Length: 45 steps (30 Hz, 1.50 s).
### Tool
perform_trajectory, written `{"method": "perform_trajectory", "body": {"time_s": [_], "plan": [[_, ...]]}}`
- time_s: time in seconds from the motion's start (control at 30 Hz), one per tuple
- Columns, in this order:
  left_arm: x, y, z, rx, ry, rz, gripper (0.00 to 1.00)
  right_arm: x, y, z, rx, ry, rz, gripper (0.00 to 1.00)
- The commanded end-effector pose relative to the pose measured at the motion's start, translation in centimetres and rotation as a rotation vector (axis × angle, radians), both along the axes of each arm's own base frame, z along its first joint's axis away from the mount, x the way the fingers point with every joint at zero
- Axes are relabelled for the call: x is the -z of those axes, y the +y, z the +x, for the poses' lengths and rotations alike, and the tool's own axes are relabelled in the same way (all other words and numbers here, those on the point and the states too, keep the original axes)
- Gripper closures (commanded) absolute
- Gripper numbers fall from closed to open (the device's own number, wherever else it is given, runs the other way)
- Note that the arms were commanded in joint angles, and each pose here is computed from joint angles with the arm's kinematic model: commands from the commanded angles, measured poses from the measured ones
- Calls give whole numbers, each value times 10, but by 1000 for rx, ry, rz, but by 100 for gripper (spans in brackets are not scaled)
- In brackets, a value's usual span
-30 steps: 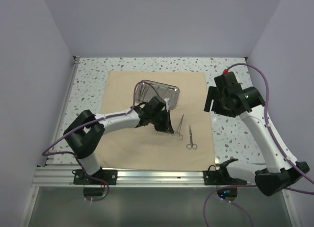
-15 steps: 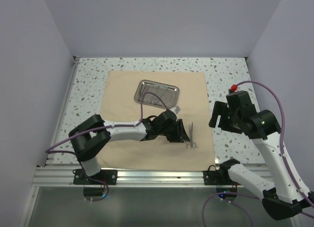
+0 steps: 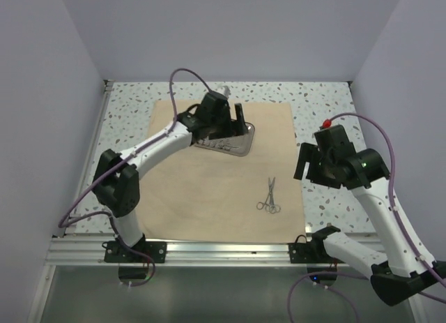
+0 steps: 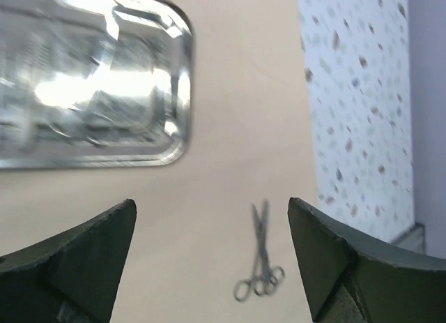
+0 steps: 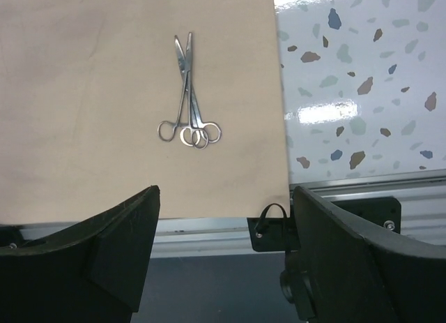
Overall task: Open and lay out the surgical kit
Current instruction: Pick up the medical item from the container.
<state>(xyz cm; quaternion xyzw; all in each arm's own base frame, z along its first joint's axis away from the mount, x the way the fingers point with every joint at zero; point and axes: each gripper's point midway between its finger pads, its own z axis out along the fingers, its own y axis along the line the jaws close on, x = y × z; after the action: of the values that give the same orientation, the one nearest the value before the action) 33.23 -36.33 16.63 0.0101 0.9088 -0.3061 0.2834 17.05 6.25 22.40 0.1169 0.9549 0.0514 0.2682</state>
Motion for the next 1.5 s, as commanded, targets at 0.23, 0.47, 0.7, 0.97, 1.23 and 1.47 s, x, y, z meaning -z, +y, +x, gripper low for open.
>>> {"method": "perform_trajectory", "body": {"time_s": [0.23, 0.47, 0.7, 0.97, 1.23, 1.47], "plan": [[53, 74, 100, 86, -109, 443, 10, -10, 13, 53, 82, -30, 0, 19], [79, 58, 117, 116, -132, 423, 12, -10, 14, 62, 94, -14, -23, 20], [90, 42, 142, 113, -202, 398, 12, 2, 6, 52, 107, 28, -57, 20], [88, 21, 176, 85, -277, 360, 18, 8, 3, 50, 109, 56, -83, 20], [118, 9, 203, 75, -260, 390, 29, 12, -1, 47, 108, 72, -111, 20], [134, 17, 204, 69, -246, 444, 34, 11, -5, 52, 108, 66, -143, 20]]}}
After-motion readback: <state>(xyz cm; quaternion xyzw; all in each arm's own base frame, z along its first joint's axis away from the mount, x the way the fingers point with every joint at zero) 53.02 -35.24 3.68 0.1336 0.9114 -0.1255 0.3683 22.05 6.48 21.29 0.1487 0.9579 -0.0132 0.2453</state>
